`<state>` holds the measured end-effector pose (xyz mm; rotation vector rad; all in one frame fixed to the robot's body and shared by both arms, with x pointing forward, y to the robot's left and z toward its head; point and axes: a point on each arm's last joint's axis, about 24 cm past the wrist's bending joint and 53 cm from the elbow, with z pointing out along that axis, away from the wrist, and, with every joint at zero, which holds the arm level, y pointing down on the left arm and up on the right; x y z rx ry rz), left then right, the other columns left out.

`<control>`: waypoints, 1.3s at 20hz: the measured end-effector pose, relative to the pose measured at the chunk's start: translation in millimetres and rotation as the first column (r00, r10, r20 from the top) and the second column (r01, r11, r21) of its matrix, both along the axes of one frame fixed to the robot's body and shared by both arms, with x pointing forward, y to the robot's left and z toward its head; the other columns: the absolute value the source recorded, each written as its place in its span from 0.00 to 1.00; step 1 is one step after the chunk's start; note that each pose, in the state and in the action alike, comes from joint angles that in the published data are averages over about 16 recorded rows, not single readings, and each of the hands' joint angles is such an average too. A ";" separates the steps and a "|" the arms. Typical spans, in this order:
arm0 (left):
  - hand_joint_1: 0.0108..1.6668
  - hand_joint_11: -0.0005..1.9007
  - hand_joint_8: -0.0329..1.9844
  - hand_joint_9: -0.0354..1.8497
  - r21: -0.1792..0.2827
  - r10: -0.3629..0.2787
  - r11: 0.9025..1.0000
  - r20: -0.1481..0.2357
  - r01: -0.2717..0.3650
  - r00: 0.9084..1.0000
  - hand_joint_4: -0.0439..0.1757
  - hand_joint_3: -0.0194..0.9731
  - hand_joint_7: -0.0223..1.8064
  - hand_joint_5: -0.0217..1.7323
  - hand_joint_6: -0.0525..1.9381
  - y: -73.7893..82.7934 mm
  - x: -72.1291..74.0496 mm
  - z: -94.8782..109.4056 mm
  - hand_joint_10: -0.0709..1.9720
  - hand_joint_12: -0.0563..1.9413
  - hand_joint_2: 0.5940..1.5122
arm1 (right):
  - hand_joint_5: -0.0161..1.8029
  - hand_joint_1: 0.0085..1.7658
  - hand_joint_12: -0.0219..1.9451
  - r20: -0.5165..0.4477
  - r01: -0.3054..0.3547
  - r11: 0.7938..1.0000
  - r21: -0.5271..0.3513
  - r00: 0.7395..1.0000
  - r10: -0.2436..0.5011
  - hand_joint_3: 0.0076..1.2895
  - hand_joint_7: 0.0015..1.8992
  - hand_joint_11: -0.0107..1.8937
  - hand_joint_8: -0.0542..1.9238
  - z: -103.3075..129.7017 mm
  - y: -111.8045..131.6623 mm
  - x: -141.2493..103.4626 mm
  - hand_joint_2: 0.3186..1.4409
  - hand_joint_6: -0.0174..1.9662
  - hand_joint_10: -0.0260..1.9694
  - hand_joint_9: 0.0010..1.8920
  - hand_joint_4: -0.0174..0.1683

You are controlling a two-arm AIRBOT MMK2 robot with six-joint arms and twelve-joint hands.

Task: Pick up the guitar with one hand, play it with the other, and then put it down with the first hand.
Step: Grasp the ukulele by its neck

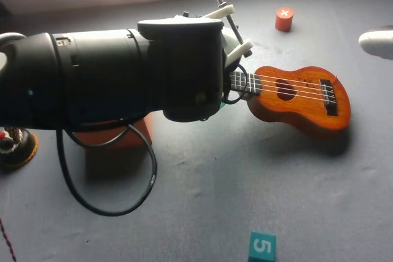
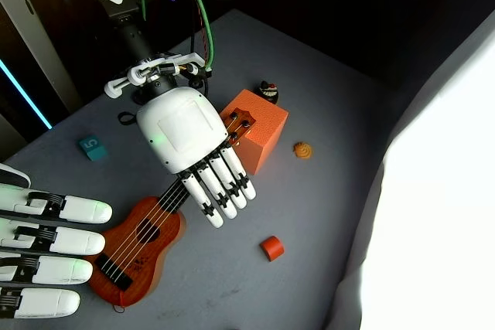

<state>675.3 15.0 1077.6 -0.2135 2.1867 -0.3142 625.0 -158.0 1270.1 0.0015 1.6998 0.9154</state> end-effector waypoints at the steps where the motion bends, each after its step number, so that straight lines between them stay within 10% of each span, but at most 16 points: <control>1: 0.80 0.01 0.01 0.03 0.003 0.005 1.000 0.002 -0.005 1.000 0.20 0.03 0.02 0.02 0.03 0.8 1.5 -2.1 0.04 0.03 0.53 | 0.04 0.25 0.02 0.000 0.000 1.000 0.000 1.000 0.000 0.01 0.03 0.02 0.04 0.0 0.0 0.0 0.91 0.03 0.02 0.01 0.09; 26: 0.77 0.01 0.06 0.04 0.053 -0.010 0.999 0.021 0.009 1.000 0.19 0.03 0.04 0.04 0.05 2.2 8.9 -37.4 0.09 0.10 0.52 | 0.03 0.26 0.02 -0.006 -0.003 1.000 -0.003 1.000 0.003 0.01 0.03 0.02 0.04 -1.5 1.3 -0.9 0.91 0.03 0.02 0.01 0.09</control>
